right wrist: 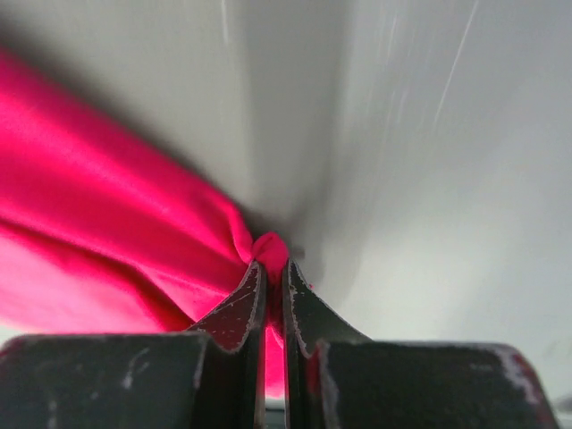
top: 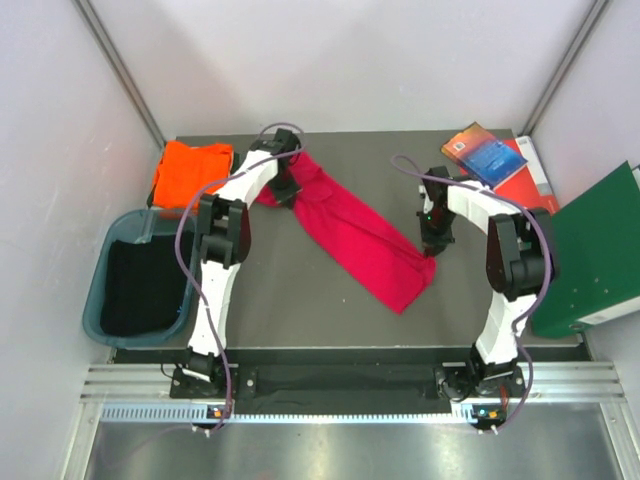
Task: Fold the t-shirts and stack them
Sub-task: Rotate the tshirt 90 degrees
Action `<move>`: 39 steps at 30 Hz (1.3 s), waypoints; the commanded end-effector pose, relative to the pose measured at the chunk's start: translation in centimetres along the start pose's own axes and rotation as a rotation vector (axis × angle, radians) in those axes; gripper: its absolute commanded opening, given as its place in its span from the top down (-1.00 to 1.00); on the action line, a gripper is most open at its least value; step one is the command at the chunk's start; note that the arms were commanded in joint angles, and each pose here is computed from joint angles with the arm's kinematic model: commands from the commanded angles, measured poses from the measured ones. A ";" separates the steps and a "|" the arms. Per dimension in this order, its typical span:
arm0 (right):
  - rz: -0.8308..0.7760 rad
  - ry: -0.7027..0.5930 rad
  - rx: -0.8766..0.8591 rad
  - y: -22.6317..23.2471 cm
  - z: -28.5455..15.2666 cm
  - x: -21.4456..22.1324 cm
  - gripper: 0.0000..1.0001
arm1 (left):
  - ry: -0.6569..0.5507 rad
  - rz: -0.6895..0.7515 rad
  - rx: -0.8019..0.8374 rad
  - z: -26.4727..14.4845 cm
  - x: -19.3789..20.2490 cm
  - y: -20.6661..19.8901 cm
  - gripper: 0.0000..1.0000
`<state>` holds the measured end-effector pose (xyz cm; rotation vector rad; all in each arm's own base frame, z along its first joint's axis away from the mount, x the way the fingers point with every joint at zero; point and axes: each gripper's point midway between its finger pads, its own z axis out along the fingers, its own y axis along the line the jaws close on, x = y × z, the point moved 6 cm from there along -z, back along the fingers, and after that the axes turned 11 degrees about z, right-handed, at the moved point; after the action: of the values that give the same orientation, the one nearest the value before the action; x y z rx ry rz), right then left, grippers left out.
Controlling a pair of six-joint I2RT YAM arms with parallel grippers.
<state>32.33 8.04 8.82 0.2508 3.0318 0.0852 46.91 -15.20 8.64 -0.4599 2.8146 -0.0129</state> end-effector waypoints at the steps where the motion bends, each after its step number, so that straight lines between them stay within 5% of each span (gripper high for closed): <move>1: 0.013 0.043 -0.055 0.6 -3.5 4.1 1.00 | -0.030 0.084 0.172 0.6 -0.7 -5.9 1.00; 5: -0.021 0.089 -0.083 1.4 -3.9 7.4 0.93 | 0.063 0.091 0.351 2.3 0.8 -8.9 1.00; 8: -0.054 0.087 -0.109 2.4 -4.1 8.4 0.32 | 0.063 0.121 0.355 0.1 1.5 -8.3 0.82; 9: -0.061 0.066 -0.117 2.5 -4.5 8.3 0.02 | 0.031 0.136 0.362 -0.8 1.3 -8.1 0.32; 13: -0.066 -0.047 -0.099 2.6 -5.9 6.6 -0.53 | 0.028 0.149 0.336 -4.0 4.7 -4.4 -0.53; 14: -0.067 -0.083 -0.104 2.9 -6.5 5.8 -0.60 | -0.009 0.137 0.374 -7.2 4.9 -4.0 -0.64; 16: -0.065 -0.123 -0.097 3.0 -6.7 4.7 -0.64 | 0.052 0.092 0.371 -7.1 7.8 -2.4 -0.72; 21: -0.072 -0.148 -0.090 3.6 -6.2 3.0 -0.64 | 0.171 0.025 0.458 -8.7 15.3 0.1 -0.75; 29: -0.085 -0.199 -0.112 4.0 -6.1 1.1 -0.64 | 0.319 0.118 0.758 -9.4 25.6 -6.8 -0.63; 34: -0.082 -0.193 -0.155 4.2 -6.1 0.8 -0.63 | 0.436 0.149 0.759 -7.3 30.6 -9.8 -0.58; 38: -0.051 -0.230 -0.156 3.3 -7.1 0.4 -0.64 | 0.501 0.170 0.699 -5.7 33.4 -11.3 -0.32; 39: -0.041 -0.240 -0.162 3.1 -7.4 0.3 -0.64 | 0.524 0.170 0.650 -5.2 34.1 -11.0 -0.04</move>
<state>30.50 11.47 13.90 0.1453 2.8779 0.2270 18.66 -35.29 7.93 0.0065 2.9929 -1.2371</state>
